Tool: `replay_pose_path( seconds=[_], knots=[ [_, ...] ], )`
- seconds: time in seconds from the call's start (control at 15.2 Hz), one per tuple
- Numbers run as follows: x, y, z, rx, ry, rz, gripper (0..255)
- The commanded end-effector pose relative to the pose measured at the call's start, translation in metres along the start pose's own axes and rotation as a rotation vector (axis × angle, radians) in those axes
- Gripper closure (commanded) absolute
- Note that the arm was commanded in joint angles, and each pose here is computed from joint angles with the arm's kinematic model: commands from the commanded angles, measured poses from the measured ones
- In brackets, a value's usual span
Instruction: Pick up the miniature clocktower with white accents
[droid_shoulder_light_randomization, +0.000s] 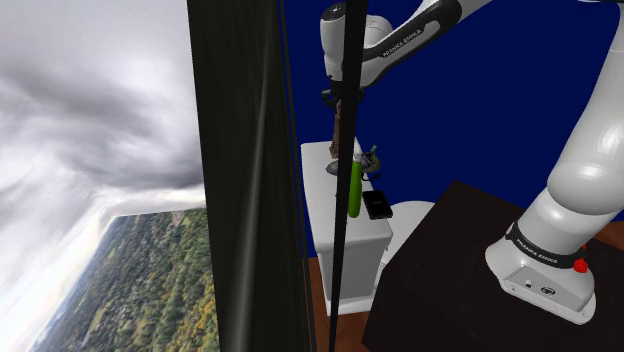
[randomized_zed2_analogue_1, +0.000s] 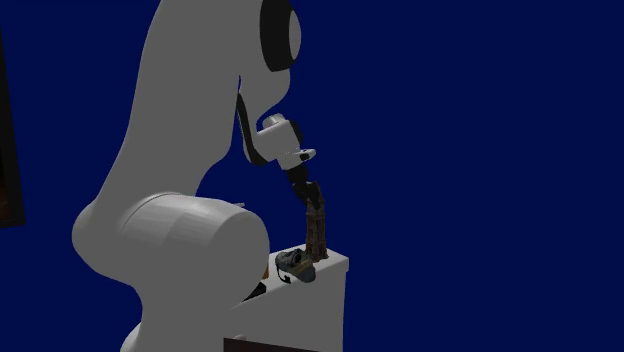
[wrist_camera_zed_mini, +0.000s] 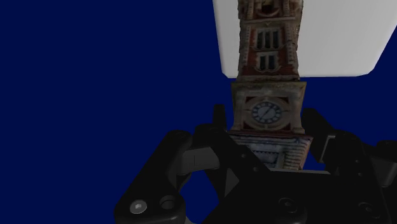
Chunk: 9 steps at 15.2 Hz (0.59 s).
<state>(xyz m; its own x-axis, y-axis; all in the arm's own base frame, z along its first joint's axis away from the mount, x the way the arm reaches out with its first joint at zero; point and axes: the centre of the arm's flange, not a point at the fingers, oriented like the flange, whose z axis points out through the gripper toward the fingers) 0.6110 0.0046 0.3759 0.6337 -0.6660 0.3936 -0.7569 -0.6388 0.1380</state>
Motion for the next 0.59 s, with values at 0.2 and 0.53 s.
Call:
replay_pose_path(
  seconds=[0.2, 0.53],
  knots=[
    [-0.0002, 0.0002, 0.0006, -0.001, -0.001, 0.000, 255],
    [0.0041, 0.0016, -0.0087, -0.001, -0.001, 0.000, 255]
  ],
)
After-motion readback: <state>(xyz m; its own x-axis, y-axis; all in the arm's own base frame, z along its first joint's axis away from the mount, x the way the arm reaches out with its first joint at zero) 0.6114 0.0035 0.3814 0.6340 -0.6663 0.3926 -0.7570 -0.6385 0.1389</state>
